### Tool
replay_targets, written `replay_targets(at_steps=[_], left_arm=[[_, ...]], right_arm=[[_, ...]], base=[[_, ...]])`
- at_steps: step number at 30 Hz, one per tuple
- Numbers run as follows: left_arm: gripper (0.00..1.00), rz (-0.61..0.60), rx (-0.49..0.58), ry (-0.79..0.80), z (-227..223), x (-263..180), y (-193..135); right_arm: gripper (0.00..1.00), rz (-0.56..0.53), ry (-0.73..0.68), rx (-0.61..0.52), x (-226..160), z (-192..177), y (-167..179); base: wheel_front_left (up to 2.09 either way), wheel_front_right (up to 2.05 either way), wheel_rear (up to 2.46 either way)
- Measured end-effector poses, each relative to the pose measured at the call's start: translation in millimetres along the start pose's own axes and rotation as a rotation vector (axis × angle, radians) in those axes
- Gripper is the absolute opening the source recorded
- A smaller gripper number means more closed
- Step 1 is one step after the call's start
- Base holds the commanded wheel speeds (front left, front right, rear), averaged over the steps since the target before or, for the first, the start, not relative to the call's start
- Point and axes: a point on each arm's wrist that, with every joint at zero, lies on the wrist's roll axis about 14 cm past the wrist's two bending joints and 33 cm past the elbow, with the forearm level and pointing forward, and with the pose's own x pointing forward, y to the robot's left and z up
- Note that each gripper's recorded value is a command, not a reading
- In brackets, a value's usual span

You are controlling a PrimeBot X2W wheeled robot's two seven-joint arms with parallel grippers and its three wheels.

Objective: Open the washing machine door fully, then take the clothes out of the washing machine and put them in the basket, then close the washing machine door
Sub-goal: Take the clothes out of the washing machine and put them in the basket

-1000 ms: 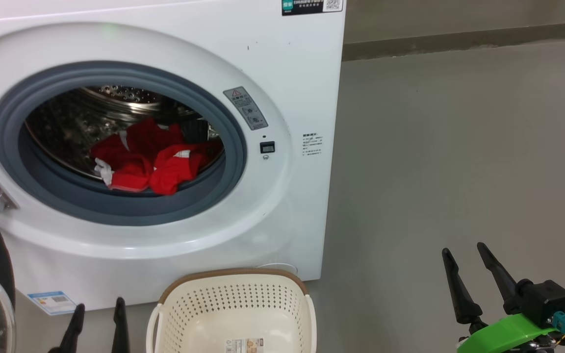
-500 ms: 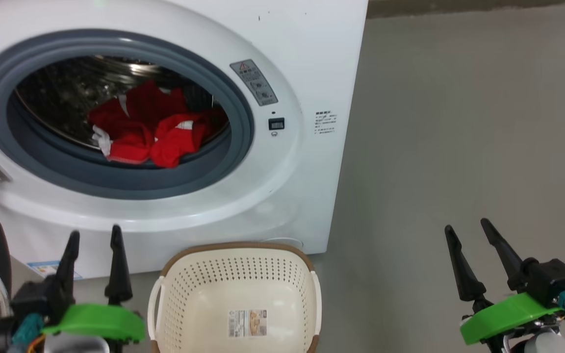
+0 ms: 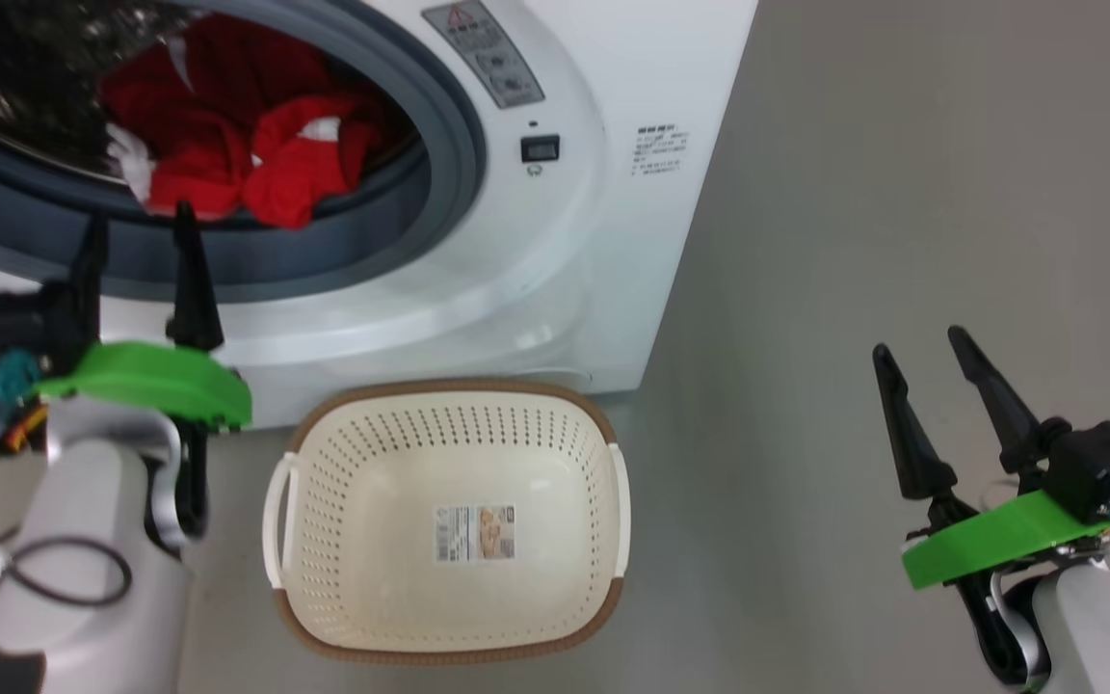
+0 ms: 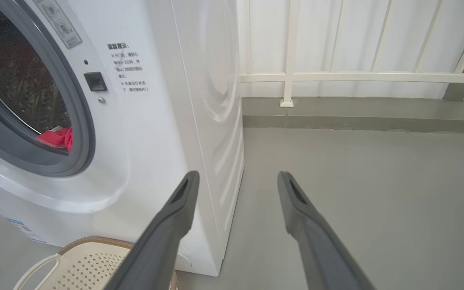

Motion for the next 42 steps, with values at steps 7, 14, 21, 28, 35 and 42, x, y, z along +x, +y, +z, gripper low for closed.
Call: replay_targets(at_steps=[7,14,21,28,35,42], left_arm=[[1.0,-0.017,0.039,0.06,-19,39,-5],[1.0,0.011,0.117,0.149,-40,71,-1],[1.0,0.048,0.192,0.296,-74,89,6],[1.0,0.051,0.294,0.425,-103,99,14],[1.0,0.08,0.34,0.548,-128,101,27],[1.0,0.076,0.365,0.598,-142,103,32]], right_arm=[[1.0,-0.012,0.027,-0.002,14,-13,-8],[1.0,-0.03,0.051,-0.005,21,-25,-16],[1.0,-0.054,0.071,-0.007,24,-34,-26],[1.0,-0.071,0.088,-0.002,26,-42,-30],[1.0,-0.092,0.104,-0.007,25,-48,-38],[1.0,-0.094,0.124,-0.01,23,-54,-39]], base=[[0.0,0.0,0.0],[0.0,0.0,0.0],[0.0,0.0,0.0],[0.0,0.0,0.0],[0.0,0.0,0.0],[0.0,0.0,0.0]])
